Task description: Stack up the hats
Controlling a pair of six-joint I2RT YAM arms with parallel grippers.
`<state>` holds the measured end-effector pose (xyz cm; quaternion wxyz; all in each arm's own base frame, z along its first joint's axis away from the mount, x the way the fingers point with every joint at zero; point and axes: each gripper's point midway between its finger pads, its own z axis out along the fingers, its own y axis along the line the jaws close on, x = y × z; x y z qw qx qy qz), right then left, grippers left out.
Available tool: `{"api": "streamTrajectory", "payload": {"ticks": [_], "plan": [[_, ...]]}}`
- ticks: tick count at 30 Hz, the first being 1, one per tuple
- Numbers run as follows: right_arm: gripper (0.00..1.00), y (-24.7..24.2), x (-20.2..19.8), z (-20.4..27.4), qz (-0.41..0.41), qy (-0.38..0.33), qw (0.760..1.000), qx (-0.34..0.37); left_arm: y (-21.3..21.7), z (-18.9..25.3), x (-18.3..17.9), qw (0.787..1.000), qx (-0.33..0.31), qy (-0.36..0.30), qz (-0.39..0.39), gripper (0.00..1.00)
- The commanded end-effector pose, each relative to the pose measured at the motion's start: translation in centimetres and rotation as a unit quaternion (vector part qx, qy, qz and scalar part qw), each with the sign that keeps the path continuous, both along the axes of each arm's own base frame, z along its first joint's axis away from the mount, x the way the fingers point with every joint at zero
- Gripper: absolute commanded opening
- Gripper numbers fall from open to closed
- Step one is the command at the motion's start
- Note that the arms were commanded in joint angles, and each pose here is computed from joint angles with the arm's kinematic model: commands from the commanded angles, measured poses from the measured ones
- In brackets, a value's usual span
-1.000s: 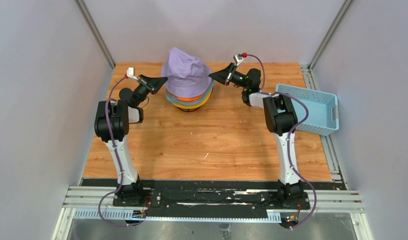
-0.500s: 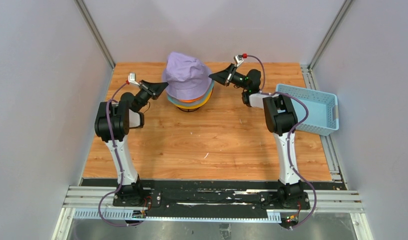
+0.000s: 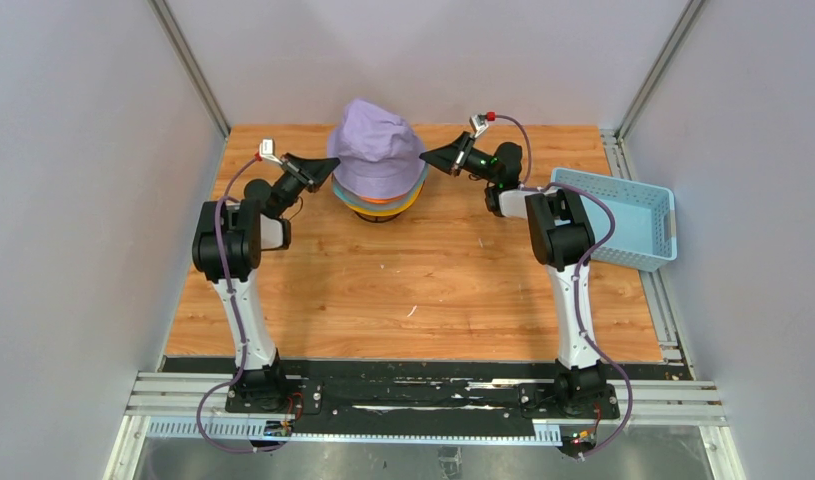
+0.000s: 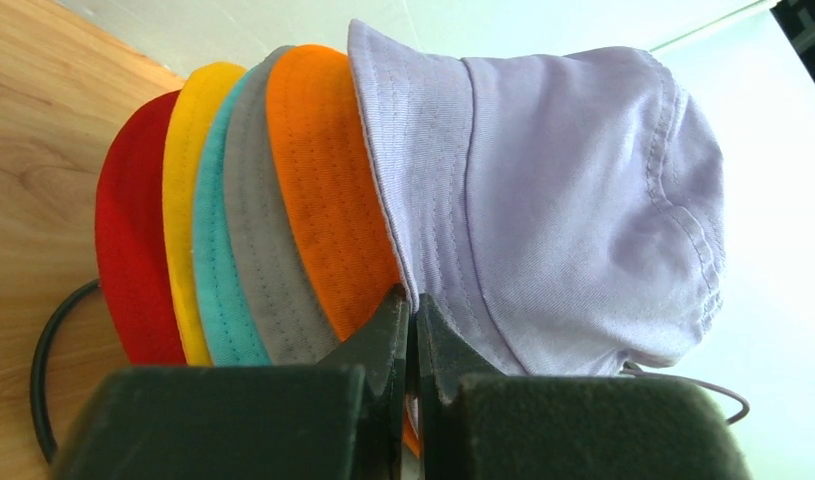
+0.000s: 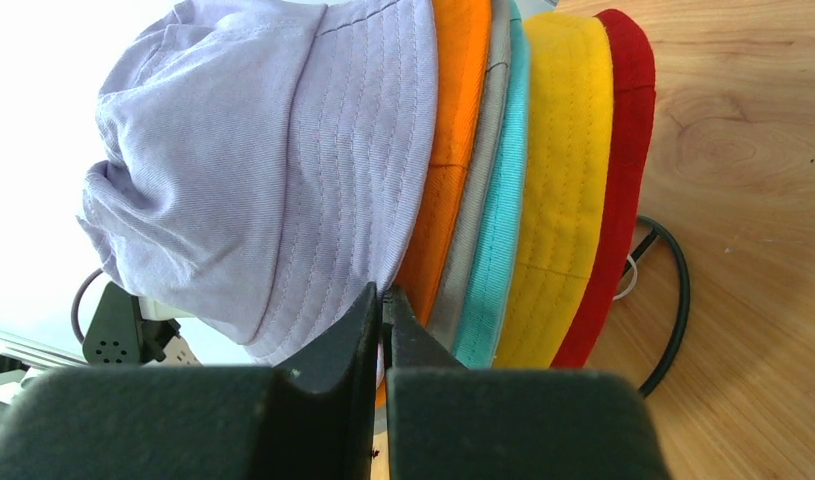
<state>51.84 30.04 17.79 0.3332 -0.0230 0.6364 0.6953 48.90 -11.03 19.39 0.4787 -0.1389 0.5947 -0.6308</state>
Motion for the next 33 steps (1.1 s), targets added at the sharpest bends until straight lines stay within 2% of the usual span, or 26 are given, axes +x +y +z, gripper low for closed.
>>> {"api": "streamTrajectory", "payload": {"ticks": [1,7,11,18,33], "plan": [[0.01,-1.0,0.7,-4.1,-0.014,0.026,0.999,-0.032,-0.7,-3.6,0.0,1.000,0.008,0.018,-0.007,0.00],[0.01,-1.5,0.7,-5.3,-0.019,0.035,0.998,-0.038,-0.5,-6.5,-0.1,0.999,0.011,0.049,0.001,0.00],[0.01,-1.6,0.8,-5.6,-0.020,0.037,0.998,-0.039,-0.6,-5.5,-0.1,0.999,0.010,0.038,-0.001,0.00],[0.01,-1.7,0.5,-6.5,-0.021,0.045,0.998,-0.040,-0.8,-0.8,0.3,1.000,0.001,-0.007,-0.008,0.00],[0.01,-0.5,-2.5,-6.3,0.001,0.042,0.998,-0.052,-1.0,-0.7,4.6,1.000,0.021,0.005,-0.003,0.03]]}}
